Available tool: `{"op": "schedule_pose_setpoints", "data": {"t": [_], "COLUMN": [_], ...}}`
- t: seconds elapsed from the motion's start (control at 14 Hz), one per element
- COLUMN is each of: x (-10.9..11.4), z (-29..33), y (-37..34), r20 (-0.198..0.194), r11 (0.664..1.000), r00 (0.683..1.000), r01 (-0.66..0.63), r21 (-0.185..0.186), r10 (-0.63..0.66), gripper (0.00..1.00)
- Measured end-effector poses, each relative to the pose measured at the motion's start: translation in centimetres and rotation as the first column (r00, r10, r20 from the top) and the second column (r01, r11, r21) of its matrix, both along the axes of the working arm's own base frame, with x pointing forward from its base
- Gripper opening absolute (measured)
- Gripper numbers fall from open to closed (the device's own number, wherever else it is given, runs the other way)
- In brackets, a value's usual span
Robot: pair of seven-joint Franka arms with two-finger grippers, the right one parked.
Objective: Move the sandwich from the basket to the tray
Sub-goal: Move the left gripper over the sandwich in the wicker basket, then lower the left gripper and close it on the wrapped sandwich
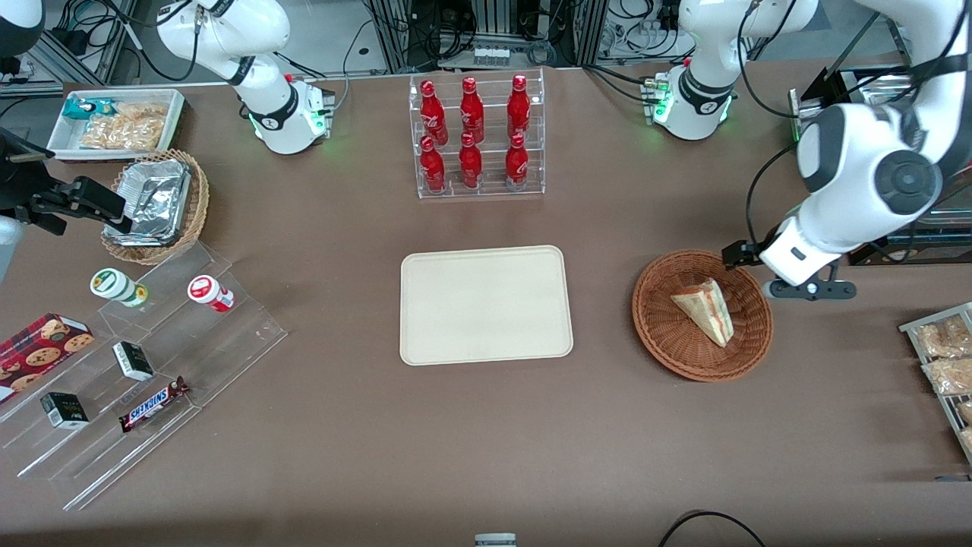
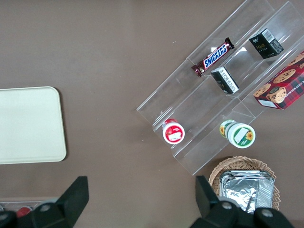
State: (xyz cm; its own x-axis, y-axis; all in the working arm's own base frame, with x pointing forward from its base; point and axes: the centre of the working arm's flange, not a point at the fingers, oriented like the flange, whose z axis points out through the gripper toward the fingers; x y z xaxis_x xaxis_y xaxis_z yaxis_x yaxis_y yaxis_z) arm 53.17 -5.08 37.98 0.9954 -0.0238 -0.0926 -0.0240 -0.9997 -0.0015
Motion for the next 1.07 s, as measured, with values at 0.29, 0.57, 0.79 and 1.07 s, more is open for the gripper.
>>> {"op": "schedule_pose_setpoints", "data": {"t": [0.29,0.57,0.79,1.07], "x": [-0.9,-0.9,-0.5,-0.1], "z": [-2.2,-2.7,-4.7,-6.8], "y": [-0.8,-2.4,-3.2,-3.2], "r20": [0.020,0.044,0.058,0.052], "r11": [0.971,0.837,0.755,0.738], "r00": [0.971,0.838,0.755,0.738], "r01": [-0.237,-0.546,-0.655,-0.674], "r21": [0.015,0.027,0.019,0.025], "r10": [0.237,0.545,0.654,0.672], "gripper": [1.00,1.00,1.00,1.00]}}
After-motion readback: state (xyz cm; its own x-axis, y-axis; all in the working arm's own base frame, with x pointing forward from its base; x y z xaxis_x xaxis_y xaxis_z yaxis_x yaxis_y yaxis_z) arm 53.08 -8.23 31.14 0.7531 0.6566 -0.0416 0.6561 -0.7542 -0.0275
